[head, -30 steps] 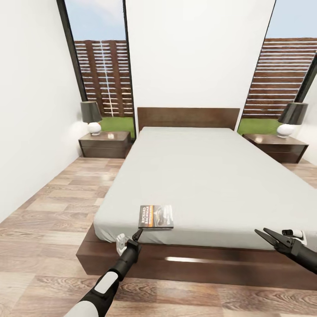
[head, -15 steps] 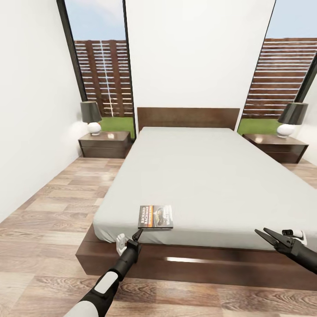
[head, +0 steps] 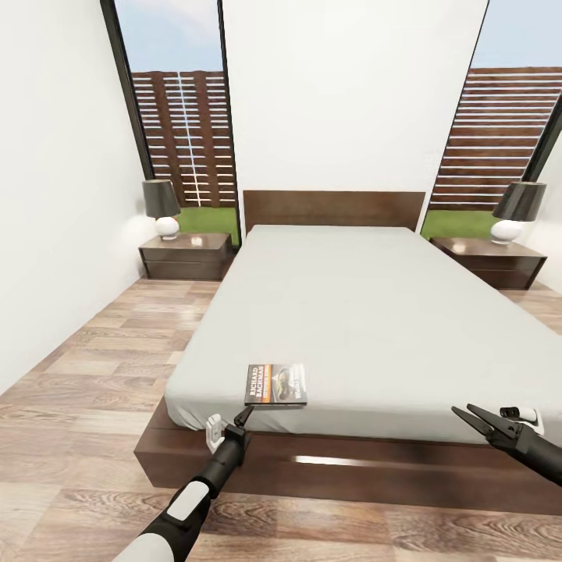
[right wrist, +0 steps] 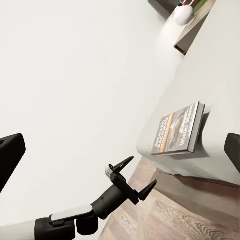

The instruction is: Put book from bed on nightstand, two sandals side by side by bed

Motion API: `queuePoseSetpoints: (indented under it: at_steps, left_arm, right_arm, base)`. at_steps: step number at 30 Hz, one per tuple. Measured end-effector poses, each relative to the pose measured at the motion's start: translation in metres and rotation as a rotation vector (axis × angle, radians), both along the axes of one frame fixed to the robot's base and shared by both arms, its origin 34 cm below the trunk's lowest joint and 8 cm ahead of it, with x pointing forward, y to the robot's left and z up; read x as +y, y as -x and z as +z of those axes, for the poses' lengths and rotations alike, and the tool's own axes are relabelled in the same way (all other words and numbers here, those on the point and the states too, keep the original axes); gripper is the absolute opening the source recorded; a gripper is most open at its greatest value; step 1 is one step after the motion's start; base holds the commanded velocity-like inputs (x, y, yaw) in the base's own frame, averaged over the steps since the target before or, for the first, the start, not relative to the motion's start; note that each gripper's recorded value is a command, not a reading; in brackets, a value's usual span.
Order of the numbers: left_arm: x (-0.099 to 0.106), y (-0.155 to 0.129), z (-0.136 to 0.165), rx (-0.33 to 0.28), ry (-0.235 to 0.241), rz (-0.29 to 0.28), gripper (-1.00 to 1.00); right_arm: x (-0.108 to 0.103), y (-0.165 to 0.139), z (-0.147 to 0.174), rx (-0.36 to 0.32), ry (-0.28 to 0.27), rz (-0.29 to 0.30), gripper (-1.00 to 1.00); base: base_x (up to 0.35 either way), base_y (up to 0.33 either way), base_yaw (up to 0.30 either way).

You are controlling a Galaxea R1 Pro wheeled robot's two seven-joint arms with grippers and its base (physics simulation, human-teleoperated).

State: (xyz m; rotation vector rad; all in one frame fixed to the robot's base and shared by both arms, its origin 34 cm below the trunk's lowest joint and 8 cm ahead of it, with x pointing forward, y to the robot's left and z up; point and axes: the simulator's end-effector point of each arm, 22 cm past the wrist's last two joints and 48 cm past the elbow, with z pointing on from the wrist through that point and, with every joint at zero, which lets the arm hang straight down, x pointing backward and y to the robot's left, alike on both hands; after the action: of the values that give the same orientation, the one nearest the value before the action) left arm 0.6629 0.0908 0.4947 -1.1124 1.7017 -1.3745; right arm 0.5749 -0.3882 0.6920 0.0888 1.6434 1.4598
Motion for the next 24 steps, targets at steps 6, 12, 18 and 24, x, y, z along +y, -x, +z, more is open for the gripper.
queuePoseSetpoints:
  at_steps: [6, 12, 18, 24]
  left_arm:
    - [0.001, -0.0014, 0.003, -0.011, 0.003, 0.002, 1.0]
    - [0.0024, -0.0032, 0.0062, -0.022, 0.005, 0.005, 1.0]
    - [0.0042, -0.0049, 0.0084, -0.029, 0.004, 0.009, 1.0]
    - [0.0055, -0.0062, 0.0097, -0.035, -0.001, 0.012, 1.0]
  right_arm:
    - [0.0001, 0.0, -0.0001, 0.0, 0.0, 0.0, 1.0]
    - [0.0001, 0.0, -0.0001, 0.0, 0.0, 0.0, 1.0]
    - [0.0, 0.0, 0.0, 0.0, 0.0, 0.0, 1.0]
    - [-0.0002, -0.0001, 0.0002, -0.001, 0.0, -0.001, 1.0]
  base:
    - [0.0, 0.0, 0.0]
    - [0.0, 0.0, 0.0]
    - [0.0, 0.0, 0.0]
    - [0.0, 0.0, 0.0]
